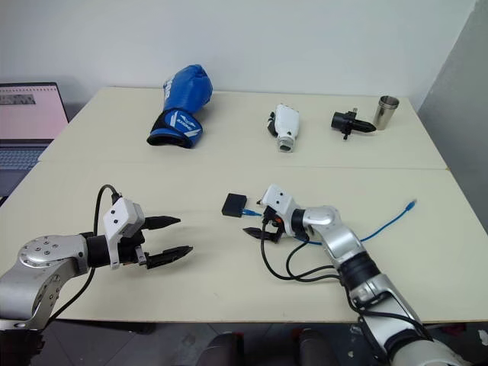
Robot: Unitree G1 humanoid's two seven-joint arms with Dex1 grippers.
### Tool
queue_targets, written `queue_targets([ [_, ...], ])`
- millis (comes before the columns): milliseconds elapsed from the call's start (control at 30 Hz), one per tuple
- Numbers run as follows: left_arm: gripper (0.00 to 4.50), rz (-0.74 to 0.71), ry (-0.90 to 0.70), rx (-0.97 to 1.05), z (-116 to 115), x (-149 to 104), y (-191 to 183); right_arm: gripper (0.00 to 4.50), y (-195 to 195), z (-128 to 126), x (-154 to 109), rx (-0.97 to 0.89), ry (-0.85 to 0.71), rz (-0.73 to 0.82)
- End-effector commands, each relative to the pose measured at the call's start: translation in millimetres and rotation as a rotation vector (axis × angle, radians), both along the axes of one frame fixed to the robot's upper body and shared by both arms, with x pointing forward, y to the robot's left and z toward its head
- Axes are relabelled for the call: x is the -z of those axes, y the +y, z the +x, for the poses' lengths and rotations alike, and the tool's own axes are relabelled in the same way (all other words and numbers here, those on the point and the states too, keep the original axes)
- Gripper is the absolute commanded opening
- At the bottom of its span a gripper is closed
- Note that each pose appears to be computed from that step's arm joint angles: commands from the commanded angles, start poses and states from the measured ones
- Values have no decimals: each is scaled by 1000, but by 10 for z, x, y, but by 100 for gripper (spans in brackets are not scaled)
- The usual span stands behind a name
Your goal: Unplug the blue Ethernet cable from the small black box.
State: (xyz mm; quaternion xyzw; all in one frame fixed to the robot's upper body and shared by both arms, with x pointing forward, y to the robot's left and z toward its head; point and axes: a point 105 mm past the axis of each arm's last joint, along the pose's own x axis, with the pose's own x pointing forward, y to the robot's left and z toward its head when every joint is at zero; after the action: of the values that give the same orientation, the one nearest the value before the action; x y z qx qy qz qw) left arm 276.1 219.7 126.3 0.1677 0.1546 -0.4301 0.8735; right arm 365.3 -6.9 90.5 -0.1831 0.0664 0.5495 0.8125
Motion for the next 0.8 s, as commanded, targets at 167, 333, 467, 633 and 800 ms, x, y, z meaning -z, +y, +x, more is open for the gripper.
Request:
queue_targets([
  [167, 450, 28, -44, 4, 23, -71, 37, 390, 65, 174, -45, 14, -32, 1],
  [333, 450, 21, -49, 3, 44, -64, 41, 277, 75, 177, -18, -15, -41, -34],
  [467, 450, 10, -35, -6, 58, -38, 65, 170, 103, 173, -29, -36, -70, -60],
  [633, 450, -57, 38, -9, 65, -9, 91, 43, 118, 155, -73, -70, -127, -93],
  [800, 450, -224, 120, -48, 107, -54, 68, 23, 79, 66, -313, -154, -314, -122],
])
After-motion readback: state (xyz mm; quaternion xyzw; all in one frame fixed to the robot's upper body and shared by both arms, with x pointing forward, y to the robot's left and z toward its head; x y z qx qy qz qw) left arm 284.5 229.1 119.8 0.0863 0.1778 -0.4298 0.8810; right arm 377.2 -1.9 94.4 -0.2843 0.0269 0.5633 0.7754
